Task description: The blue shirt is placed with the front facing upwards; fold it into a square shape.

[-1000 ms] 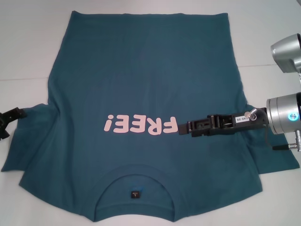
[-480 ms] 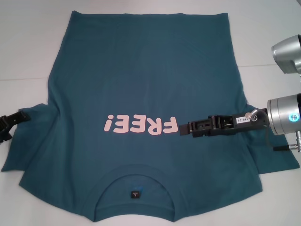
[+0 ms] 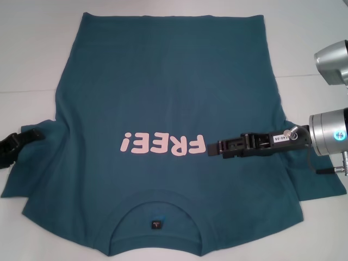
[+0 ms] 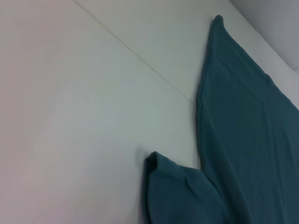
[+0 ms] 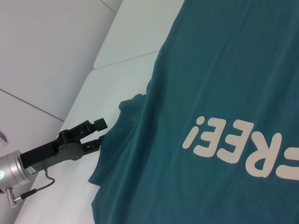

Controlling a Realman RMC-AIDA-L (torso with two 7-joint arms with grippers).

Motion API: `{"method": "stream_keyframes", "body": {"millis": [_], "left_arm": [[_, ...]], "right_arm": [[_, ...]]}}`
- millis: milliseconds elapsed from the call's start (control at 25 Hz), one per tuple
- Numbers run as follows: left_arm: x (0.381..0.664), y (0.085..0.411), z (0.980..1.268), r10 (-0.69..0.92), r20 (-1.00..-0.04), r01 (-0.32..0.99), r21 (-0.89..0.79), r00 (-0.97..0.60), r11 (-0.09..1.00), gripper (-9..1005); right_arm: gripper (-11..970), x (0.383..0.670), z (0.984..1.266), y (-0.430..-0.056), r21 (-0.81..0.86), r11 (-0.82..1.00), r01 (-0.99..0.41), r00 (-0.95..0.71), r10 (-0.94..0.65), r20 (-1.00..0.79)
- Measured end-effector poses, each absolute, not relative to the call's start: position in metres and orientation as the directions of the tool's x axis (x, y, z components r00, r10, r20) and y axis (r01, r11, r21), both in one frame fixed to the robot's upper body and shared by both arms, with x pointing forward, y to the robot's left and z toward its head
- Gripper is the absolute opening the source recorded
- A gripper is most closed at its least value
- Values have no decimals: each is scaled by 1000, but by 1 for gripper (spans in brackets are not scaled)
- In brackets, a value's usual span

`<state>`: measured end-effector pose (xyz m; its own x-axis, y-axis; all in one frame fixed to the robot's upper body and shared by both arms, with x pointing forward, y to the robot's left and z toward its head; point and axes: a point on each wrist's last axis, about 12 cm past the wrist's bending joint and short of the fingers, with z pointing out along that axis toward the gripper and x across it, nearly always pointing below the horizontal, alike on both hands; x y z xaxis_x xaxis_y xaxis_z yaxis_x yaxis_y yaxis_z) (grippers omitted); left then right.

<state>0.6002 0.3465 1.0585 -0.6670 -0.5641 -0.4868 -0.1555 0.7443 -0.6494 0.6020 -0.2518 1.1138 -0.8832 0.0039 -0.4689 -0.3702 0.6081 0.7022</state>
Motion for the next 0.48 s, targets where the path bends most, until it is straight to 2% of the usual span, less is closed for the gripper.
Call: {"method": "stream_keyframes", "body": {"millis": [480], "left_arm": [[603,340,1059,-577,-454,-168,-670,-678,723,887]], "right_arm": [[681,602,1113,-252,703,608,-370,-883,4,-469]]}}
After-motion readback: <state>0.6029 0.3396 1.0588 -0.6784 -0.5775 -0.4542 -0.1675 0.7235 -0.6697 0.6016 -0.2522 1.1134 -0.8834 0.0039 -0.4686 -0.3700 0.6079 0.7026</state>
